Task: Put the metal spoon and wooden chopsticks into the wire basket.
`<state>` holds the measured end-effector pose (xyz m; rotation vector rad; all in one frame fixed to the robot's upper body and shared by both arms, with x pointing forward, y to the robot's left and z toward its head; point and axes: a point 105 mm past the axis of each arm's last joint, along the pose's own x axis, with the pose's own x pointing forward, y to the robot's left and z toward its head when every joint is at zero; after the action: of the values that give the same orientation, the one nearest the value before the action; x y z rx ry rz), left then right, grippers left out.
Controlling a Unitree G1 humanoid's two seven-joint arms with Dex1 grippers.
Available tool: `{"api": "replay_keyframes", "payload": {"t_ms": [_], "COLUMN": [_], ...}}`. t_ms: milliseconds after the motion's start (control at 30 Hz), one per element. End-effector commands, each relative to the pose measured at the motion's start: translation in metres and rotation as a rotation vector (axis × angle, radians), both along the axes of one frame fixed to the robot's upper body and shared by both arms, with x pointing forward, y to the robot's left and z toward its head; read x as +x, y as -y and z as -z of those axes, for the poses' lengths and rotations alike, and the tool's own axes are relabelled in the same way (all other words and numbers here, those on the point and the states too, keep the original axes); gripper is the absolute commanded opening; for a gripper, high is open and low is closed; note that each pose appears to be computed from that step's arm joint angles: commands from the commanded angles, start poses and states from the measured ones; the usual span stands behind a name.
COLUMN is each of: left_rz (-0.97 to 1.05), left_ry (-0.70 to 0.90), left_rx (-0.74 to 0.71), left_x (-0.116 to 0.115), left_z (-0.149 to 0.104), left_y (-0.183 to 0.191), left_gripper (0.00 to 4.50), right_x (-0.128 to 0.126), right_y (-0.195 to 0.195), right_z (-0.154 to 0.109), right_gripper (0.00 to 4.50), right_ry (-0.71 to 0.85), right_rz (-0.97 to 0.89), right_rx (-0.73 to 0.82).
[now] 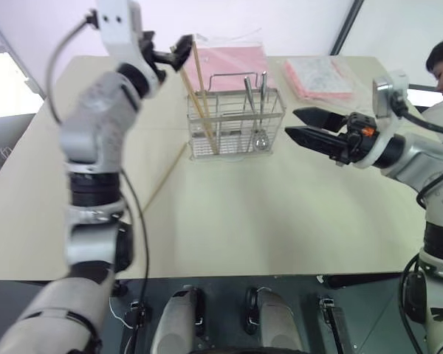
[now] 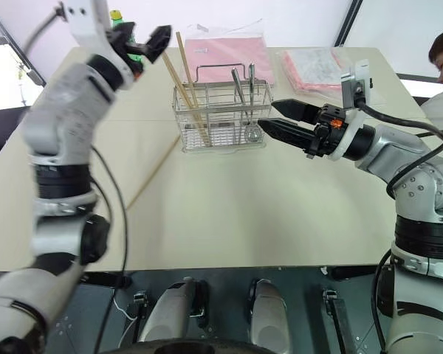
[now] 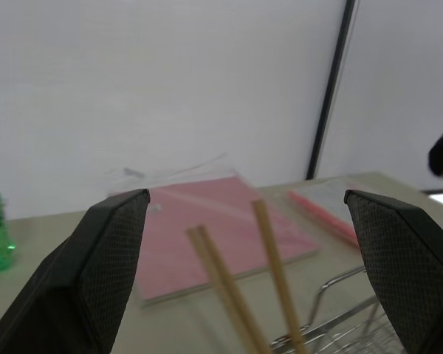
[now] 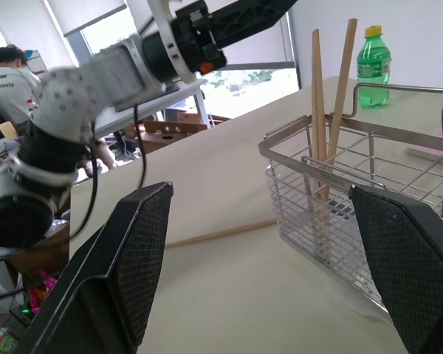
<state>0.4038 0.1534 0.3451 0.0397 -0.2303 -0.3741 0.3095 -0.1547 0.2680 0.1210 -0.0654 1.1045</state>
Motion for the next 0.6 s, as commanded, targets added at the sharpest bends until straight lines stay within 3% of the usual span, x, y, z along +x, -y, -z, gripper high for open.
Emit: {"api": "replay_keyframes", "payload": {"t_ms": [33, 100, 233, 600], "left_rz": [0.120, 0.137, 0.146, 0.204], "left_ry": [-0.235, -0.400, -0.579, -0.787], "left_rx": [0.255, 0.342, 0.436, 0.562], "left_x": [-0.014, -0.018, -0.020, -0.010], "left_z": [0.022, 0.051, 0.092, 0.171], "left_y": [-0.001, -0.013, -0.022, 0.006], "left_gripper": [4.43, 4.43, 4.43, 4.43], "right_x": [-0.002, -0.001, 0.003, -0.009], "right_y": [0.001, 0.001, -0.001, -0.006], "right_z": [-0.012, -0.011, -0.011, -0.007], "right_gripper": [3.92, 3.92, 3.92, 3.92], "right_ry": [0.059, 0.057, 0.062, 0.074], "right_rz": [-0.016, -0.019, -0.026, -0.055], "right_rx": [-0.004, -0.007, -0.008, -0.034]}}
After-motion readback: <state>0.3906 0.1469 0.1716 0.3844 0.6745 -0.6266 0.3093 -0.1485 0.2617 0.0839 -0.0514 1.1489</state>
